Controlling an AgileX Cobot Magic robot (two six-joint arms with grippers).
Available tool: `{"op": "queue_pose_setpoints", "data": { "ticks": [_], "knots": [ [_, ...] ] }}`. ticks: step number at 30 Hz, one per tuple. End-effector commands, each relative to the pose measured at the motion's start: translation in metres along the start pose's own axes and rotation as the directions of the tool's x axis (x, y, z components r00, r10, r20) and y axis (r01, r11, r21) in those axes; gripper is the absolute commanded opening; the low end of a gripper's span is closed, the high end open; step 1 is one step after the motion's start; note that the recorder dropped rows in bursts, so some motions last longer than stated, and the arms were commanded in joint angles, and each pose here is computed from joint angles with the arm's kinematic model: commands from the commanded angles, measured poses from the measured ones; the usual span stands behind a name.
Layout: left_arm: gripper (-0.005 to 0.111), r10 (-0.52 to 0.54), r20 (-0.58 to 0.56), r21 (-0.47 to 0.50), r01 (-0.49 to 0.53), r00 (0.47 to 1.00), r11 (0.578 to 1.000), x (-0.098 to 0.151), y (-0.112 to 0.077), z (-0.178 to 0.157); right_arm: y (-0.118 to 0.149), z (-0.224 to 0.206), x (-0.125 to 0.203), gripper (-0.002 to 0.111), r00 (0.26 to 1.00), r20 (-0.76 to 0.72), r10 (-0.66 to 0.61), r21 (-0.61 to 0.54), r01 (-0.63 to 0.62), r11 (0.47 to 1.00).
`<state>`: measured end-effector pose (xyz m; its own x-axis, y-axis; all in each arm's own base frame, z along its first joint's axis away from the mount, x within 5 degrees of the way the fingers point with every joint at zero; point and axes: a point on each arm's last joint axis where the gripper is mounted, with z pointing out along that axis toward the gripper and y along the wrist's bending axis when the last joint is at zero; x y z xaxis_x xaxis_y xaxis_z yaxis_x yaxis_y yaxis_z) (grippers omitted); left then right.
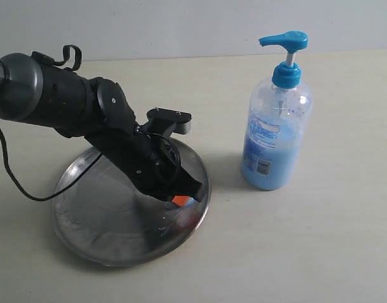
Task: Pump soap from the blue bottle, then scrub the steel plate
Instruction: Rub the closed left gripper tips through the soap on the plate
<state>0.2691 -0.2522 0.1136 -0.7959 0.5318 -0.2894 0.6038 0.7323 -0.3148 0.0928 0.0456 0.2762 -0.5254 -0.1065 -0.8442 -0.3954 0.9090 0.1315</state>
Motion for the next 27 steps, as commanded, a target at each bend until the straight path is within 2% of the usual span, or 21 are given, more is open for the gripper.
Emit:
{"op": "queue_pose_setpoints", "data": {
  "ticks": [1,12,23,27],
  "knots": [
    [0.001,-0.044,0.04,0.002,0.044,0.998,0.999,-0.005,0.001,0.004,0.0,-0.001,-0.001,0.0,1.0,0.01,-0.002,-0.003,0.002,1.0],
    [0.001,-0.097,0.017,0.01,0.097,0.995,0.995,-0.001,0.005,0.019,0.0,-0.001,-0.002,0.0,1.0,0.012,0.0,-0.004,0.0,1.0],
    [0.001,-0.093,0.074,-0.024,0.095,0.993,0.995,-0.006,0.009,0.02,0.0,-0.001,-0.001,0.0,1.0,0.01,0.0,-0.004,0.0,1.0],
    [0.001,-0.046,0.047,-0.039,0.047,0.998,0.998,-0.003,0.01,0.02,0.0,-0.001,-0.001,0.0,1.0,0.01,0.0,-0.004,0.0,1.0]
  ]
}}
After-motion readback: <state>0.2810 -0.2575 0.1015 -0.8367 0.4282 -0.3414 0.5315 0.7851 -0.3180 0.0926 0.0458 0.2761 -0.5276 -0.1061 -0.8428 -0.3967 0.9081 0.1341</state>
